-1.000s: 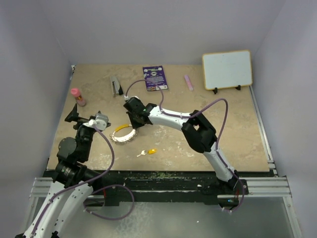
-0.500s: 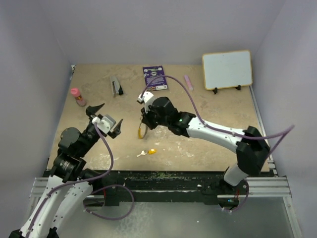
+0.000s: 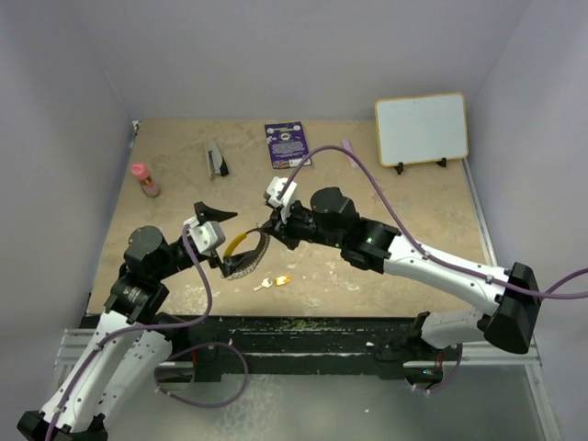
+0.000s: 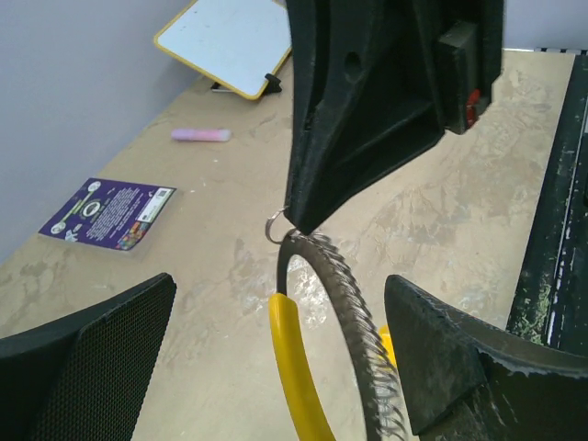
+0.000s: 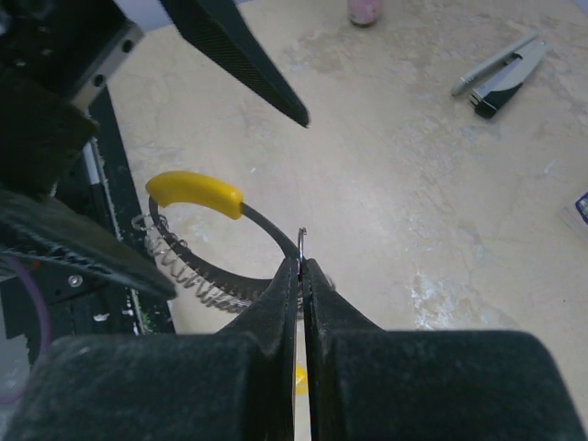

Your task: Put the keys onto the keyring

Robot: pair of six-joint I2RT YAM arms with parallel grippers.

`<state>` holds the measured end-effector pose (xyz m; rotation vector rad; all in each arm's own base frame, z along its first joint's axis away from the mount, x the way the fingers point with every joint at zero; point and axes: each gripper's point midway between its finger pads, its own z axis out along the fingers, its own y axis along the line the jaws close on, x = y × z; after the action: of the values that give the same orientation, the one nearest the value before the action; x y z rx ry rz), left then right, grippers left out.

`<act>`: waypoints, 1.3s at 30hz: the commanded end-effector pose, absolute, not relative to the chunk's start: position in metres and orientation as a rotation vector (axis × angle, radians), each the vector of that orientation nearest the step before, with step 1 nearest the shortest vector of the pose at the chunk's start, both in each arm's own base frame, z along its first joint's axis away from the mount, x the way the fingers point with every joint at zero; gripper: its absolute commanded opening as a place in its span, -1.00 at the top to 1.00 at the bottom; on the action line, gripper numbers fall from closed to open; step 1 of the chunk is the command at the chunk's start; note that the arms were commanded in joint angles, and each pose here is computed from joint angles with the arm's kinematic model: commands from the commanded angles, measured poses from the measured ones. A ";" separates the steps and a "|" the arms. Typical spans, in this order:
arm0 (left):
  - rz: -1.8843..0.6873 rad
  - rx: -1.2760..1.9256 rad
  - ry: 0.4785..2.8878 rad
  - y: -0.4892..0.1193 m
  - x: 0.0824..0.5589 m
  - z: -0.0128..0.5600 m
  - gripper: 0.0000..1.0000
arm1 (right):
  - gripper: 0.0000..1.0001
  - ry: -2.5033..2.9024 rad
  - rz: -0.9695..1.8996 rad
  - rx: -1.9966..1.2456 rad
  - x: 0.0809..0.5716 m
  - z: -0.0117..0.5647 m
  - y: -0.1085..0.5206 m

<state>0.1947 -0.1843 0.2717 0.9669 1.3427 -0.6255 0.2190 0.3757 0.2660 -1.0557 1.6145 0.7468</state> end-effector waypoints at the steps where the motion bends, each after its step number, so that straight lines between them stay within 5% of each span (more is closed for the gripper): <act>1: -0.620 0.965 1.272 -0.185 0.191 0.287 -0.97 | 1.00 1.528 0.775 -1.019 0.207 0.300 0.372; 13: -0.918 1.271 1.021 -0.211 0.119 0.309 -0.96 | 1.00 1.500 0.797 -1.006 0.185 0.315 0.371; 26: -0.773 1.148 1.163 -0.202 0.154 0.306 -0.96 | 1.00 1.520 0.713 -1.010 0.161 0.323 0.401; 39: -0.820 1.311 1.082 -0.204 0.126 0.291 -0.53 | 1.00 1.459 0.779 -0.997 0.139 0.345 0.396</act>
<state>0.1395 -0.2024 0.2761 1.2407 1.1931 -0.8197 0.1399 0.4019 0.2989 -1.1094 1.5481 0.7122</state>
